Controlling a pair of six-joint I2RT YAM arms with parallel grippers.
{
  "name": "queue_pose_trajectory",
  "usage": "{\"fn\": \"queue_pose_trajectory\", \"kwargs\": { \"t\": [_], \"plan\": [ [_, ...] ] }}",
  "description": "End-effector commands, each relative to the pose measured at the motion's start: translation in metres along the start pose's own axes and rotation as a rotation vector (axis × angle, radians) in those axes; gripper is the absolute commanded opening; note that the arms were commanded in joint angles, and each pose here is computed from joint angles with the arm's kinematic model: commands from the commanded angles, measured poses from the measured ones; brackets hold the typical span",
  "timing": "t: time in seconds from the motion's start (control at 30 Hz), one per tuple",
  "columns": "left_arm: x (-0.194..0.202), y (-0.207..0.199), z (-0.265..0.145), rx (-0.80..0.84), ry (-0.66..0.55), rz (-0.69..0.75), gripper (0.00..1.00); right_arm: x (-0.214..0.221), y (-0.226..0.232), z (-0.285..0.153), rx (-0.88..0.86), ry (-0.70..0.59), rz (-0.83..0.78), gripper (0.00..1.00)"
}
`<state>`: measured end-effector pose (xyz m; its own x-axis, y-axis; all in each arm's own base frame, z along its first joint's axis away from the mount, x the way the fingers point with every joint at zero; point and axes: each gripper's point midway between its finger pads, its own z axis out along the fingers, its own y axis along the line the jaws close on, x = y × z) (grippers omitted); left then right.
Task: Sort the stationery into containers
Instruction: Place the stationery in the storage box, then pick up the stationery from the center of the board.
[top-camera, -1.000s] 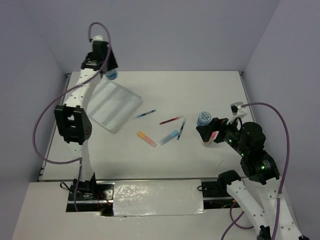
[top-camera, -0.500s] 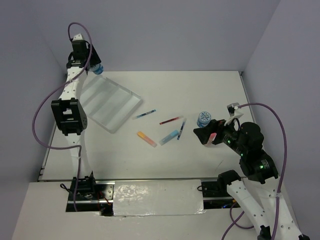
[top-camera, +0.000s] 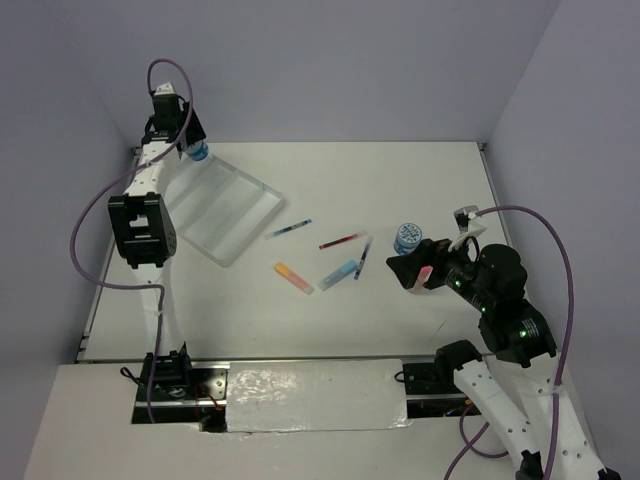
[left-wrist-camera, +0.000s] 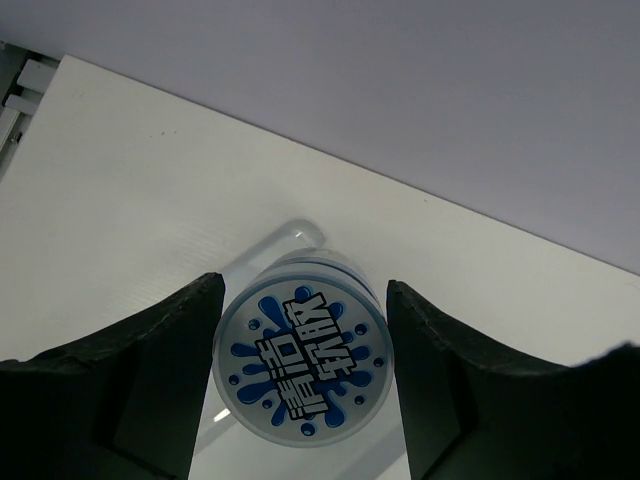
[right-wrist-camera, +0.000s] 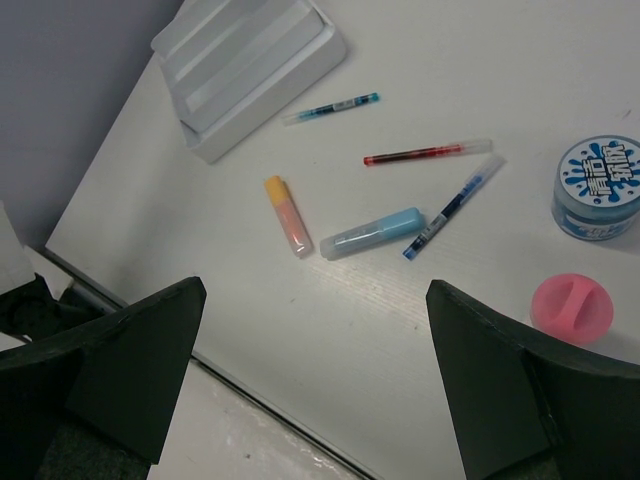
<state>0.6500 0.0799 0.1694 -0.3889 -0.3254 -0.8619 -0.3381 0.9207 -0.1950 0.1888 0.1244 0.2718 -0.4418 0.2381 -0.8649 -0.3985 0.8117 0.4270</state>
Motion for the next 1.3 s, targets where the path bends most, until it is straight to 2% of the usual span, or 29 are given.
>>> {"fn": "queue_pose_trajectory", "kwargs": {
  "t": [0.0, 0.17, 0.27, 0.3, 0.4, 0.6, 0.7, 0.8, 0.83, 0.87, 0.9, 0.97, 1.0, 1.07, 1.1, 1.27],
  "plan": [
    [-0.007, 0.008, 0.014, -0.02, -0.069, 0.022, 0.13, -0.013, 0.008, 0.001, -0.024, -0.038, -0.009, 1.0],
    [0.004, 0.016, 0.021, -0.054, -0.05, 0.031, 0.21, -0.015, 0.011, 0.002, -0.036, -0.039, -0.006, 1.0],
    [0.003, 0.02, 0.022, -0.071, -0.051, 0.033, 0.41, -0.012, 0.011, 0.003, -0.037, -0.03, -0.005, 1.0],
    [0.003, 0.022, 0.021, -0.082, -0.051, 0.032, 0.67, -0.012, 0.012, 0.003, -0.04, -0.029, -0.006, 1.0],
    [-0.001, 0.021, 0.017, -0.085, -0.059, 0.022, 0.99, -0.013, 0.012, 0.003, -0.039, -0.027, -0.008, 1.0],
    [-0.039, -0.005, -0.015, -0.015, -0.108, 0.002, 0.99, -0.016, 0.013, 0.0, -0.036, -0.035, -0.016, 1.0],
    [-0.066, -0.056, -0.051, 0.101, -0.158, 0.04, 0.99, -0.021, 0.007, -0.005, 0.01, -0.052, -0.02, 1.0],
    [-0.063, -0.157, -0.104, 0.403, -0.172, 0.156, 0.99, -0.031, 0.003, -0.013, 0.057, -0.093, -0.018, 1.0],
    [-0.046, -0.21, -0.133, 0.568, -0.159, 0.229, 0.99, -0.037, -0.001, -0.016, 0.086, -0.117, -0.011, 1.0],
    [-0.038, -0.233, -0.151, 0.628, -0.154, 0.261, 0.99, -0.04, -0.001, -0.021, 0.095, -0.131, -0.007, 1.0],
    [-0.017, -0.275, -0.184, 0.724, -0.147, 0.323, 0.99, -0.042, -0.001, -0.026, 0.106, -0.135, 0.001, 1.0],
    [0.011, -0.315, -0.218, 0.829, -0.127, 0.384, 0.99, -0.045, -0.001, -0.033, 0.12, -0.15, 0.007, 1.0],
    [0.041, -0.346, -0.247, 0.891, -0.103, 0.424, 0.99, -0.046, 0.001, -0.039, 0.122, -0.153, 0.01, 1.0],
    [0.062, -0.368, -0.266, 0.887, -0.111, 0.443, 0.99, -0.047, 0.005, -0.049, 0.108, -0.167, 0.011, 1.0],
    [0.09, -0.391, -0.289, 0.941, -0.082, 0.463, 0.99, -0.047, 0.006, -0.054, 0.106, -0.168, 0.016, 1.0],
    [0.153, -0.433, -0.323, 1.009, -0.024, 0.51, 0.99, -0.048, 0.014, -0.073, 0.086, -0.19, 0.019, 1.0]
  ]
}}
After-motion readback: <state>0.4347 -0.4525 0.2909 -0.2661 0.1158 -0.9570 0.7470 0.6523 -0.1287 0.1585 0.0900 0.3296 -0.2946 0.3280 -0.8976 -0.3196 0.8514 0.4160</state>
